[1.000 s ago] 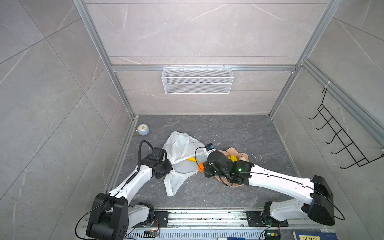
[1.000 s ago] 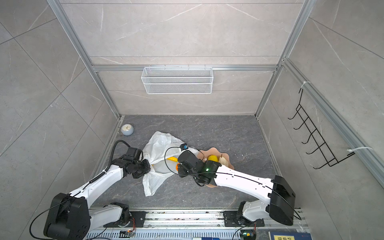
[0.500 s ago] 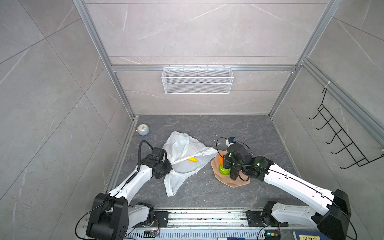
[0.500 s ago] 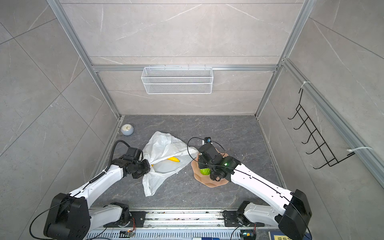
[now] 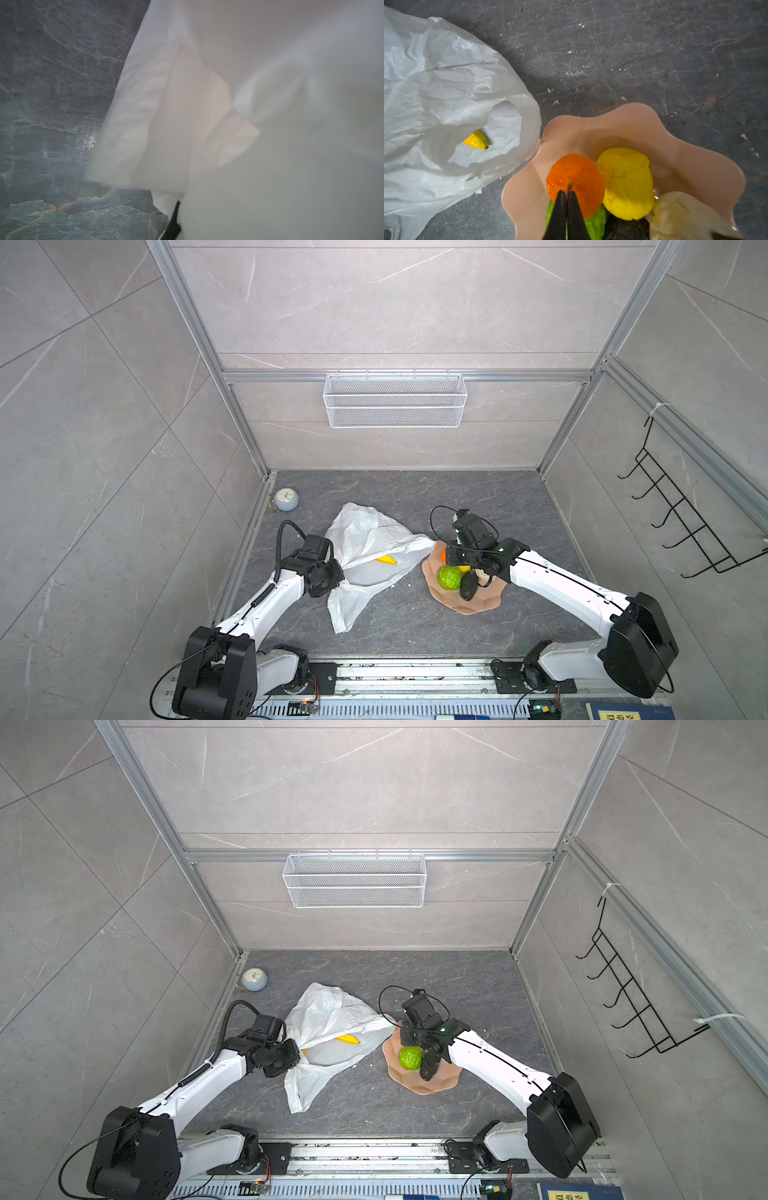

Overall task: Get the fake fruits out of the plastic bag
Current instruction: 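Lift the orange out of the bag and carry it over the pink bowl, then lower the orange into the bowl and open the right gripper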

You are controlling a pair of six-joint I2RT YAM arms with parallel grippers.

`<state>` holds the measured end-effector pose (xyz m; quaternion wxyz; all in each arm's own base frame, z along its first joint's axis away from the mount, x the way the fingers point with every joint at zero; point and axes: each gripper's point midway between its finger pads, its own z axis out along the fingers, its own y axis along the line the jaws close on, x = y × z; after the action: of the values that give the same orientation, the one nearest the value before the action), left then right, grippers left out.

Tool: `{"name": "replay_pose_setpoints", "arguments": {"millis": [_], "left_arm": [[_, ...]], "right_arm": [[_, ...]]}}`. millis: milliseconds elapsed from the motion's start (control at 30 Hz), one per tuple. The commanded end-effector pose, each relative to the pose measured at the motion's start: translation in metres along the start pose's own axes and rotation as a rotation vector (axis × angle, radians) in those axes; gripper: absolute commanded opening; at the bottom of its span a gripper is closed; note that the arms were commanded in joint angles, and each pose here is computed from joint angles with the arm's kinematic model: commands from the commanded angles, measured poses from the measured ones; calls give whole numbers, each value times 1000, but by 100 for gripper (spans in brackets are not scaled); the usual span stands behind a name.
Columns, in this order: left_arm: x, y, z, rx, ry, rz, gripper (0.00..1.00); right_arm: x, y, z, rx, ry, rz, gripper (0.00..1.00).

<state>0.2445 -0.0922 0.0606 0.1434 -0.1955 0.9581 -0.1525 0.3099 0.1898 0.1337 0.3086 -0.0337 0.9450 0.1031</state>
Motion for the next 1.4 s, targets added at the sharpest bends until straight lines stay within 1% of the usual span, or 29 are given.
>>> {"name": "replay_pose_setpoints", "arguments": {"millis": [0, 267, 433, 533, 633, 833, 1033, 1167, 1267, 1367], "left_arm": [[-3, -5, -7, 17, -17, 5, 8], [-3, -6, -7, 22, -17, 5, 8], [-2, -6, -8, 26, -19, 7, 8], [-2, -7, -8, 27, -20, 7, 8], [-3, -7, -8, 27, -21, 6, 8], [-5, -9, -9, 32, -24, 7, 8], [-6, -9, -11, 32, -26, 10, 8], [-7, -11, -13, 34, -29, 11, 8], [-10, -14, -15, 42, -36, 12, 8], [-13, -16, -17, 43, -41, 15, 8]], "right_arm": [[-15, 7, 3, -16, -37, -1, 0], [-12, 0, 24, 23, -29, 0, 0], [-6, -6, 29, 43, -32, 4, 0], [-3, -6, 27, 32, -33, 6, 6], [-1, -6, 25, 22, -34, 5, 16], [-4, -6, 18, 15, -44, 5, 28], [-9, -5, 2, 11, -59, 2, 33], [-13, 17, -24, -64, -105, -21, 36], [-8, 49, -42, -115, -138, -123, 37], [5, 93, -53, -200, -151, -240, 37]]}}
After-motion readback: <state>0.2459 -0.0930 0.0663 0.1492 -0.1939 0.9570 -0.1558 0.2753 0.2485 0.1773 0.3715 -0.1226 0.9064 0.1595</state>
